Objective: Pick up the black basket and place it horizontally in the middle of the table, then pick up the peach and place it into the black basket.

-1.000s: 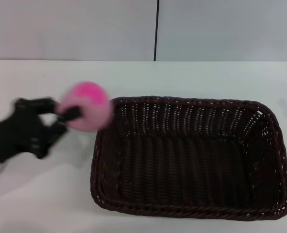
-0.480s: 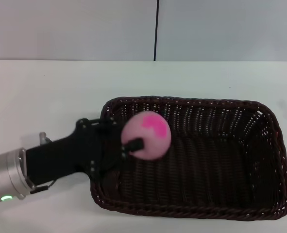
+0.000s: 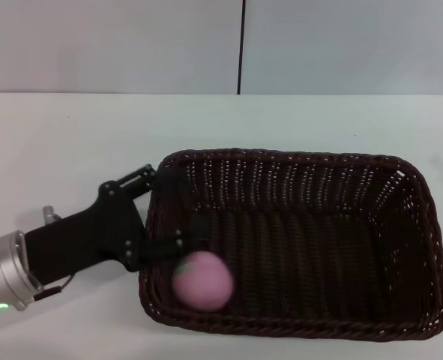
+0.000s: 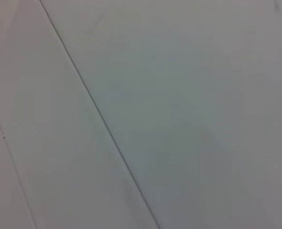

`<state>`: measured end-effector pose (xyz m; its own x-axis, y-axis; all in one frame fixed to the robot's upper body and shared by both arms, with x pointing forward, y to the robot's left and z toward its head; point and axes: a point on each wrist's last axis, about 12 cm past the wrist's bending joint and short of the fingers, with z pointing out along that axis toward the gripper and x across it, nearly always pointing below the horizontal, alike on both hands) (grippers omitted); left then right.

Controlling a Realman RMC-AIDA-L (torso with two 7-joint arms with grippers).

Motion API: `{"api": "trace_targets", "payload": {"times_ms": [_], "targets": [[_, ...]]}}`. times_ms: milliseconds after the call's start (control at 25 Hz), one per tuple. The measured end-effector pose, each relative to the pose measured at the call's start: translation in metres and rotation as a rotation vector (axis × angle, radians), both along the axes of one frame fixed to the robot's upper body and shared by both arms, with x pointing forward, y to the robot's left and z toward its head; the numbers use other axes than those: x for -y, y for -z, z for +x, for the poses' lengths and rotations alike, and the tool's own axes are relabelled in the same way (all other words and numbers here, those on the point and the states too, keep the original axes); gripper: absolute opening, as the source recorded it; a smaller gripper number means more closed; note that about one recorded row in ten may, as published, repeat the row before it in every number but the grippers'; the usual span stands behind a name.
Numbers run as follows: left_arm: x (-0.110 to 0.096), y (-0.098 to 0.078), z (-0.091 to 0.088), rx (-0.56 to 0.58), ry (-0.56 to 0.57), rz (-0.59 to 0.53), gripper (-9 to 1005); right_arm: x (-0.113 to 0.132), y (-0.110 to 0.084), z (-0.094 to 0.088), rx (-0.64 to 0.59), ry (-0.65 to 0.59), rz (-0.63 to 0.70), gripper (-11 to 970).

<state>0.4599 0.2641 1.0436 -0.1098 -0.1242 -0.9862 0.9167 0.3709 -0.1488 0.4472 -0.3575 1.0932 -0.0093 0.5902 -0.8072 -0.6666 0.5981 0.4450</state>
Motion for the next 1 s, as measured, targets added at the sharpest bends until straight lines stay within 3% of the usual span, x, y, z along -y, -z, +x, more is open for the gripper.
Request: {"api": "trace_targets", "payload": {"times_ms": [120,160,200,320,360,440,560,600,800,1000], "targets": [[-0.011,0.001,0.002,-0.008,-0.089,-0.006,846,0.005,0.001,-0.004,0.013,0.042,-0.021,768],[-0.025,0.000,0.002,-0.002,-0.184,-0.011,846,0.011,0.003,-0.010,0.028,0.086,-0.052,768],[-0.025,0.000,0.002,-0.002,-0.184,-0.011,845,0.011,0.003,-0.010,0.028,0.086,-0.052,768],[-0.050,-0.001,-0.001,0.041,-0.371,-0.026,844,0.020,0.003,-0.021,0.077,0.171,-0.103,768],[-0.067,-0.003,-0.005,0.073,-0.516,-0.057,844,0.023,0.004,-0.025,0.091,0.200,-0.113,768],[-0.073,-0.003,-0.006,0.079,-0.565,-0.068,843,0.031,0.004,-0.033,0.110,0.273,-0.117,768],[-0.104,-0.002,-0.014,0.043,-0.792,-0.123,842,0.048,0.005,-0.043,0.112,0.392,-0.133,768],[-0.104,-0.002,-0.014,0.043,-0.792,-0.123,840,0.048,0.005,-0.043,0.112,0.392,-0.133,768],[-0.129,0.004,-0.022,0.044,-1.026,-0.109,833,0.061,0.010,-0.050,0.087,0.502,-0.207,768],[-0.128,0.008,-0.026,0.119,-1.098,-0.031,832,0.067,0.021,-0.045,0.008,0.579,-0.262,768]]}}
